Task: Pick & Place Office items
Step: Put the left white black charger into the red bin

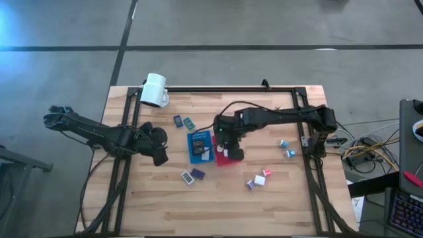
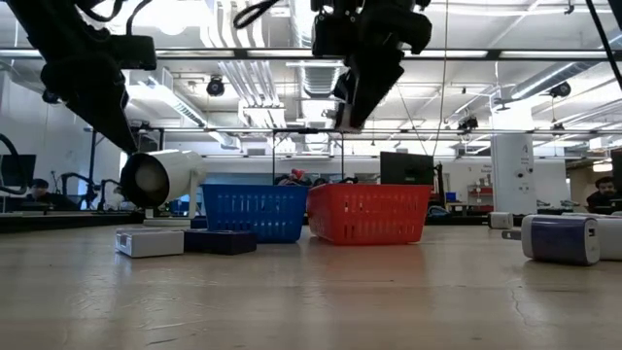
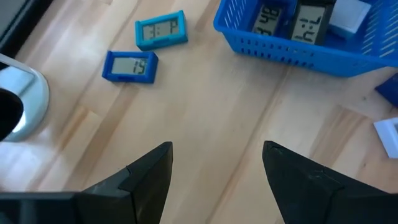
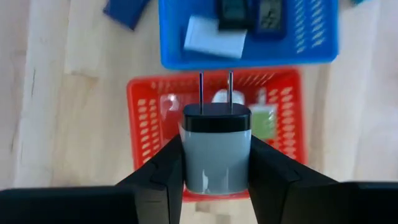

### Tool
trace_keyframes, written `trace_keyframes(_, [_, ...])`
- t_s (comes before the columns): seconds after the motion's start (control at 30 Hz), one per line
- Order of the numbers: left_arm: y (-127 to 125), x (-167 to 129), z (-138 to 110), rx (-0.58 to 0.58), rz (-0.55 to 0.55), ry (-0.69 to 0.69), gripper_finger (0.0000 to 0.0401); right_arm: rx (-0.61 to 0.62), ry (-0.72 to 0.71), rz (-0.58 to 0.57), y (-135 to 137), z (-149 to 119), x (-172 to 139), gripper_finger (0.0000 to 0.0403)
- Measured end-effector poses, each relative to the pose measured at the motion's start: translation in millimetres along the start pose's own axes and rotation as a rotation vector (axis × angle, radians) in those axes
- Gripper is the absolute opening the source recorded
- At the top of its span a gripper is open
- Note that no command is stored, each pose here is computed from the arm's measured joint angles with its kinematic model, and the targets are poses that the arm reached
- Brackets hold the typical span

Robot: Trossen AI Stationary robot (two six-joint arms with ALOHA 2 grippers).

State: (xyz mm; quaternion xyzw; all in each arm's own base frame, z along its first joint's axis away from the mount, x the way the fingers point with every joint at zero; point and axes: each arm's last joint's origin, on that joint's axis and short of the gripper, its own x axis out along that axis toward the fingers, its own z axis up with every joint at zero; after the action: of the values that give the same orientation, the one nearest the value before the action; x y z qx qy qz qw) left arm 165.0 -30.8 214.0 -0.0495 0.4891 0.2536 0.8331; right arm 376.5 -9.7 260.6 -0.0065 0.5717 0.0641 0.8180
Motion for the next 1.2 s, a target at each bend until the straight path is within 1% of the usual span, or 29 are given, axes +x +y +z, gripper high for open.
trace_keyframes(0.17, [1,5,-6,-0.016,0.005,0.025,0.025,0.042,0.088,0.018,6,-12,21,0.0121])
trace_keyframes(0.33, [1,11,-13,-0.019,0.002,0.061,0.025,0.073,0.116,0.018,4,-25,40,0.0121])
trace_keyframes(0.43, [1,12,-14,-0.021,0.001,0.064,0.025,0.07,0.085,0.016,4,-25,44,0.0121])
trace_keyframes(0.77, [2,11,-13,-0.012,0.016,0.045,0.025,0.081,0.08,0.045,4,-33,56,0.0121])
trace_keyframes(0.97, [0,5,-5,-0.007,0.002,0.014,0.025,0.082,0.081,0.059,4,-39,64,0.0121])
trace_keyframes(1.2, [-1,-2,3,0.004,-0.014,-0.012,0.025,0.115,0.107,0.067,4,-47,72,0.0121])
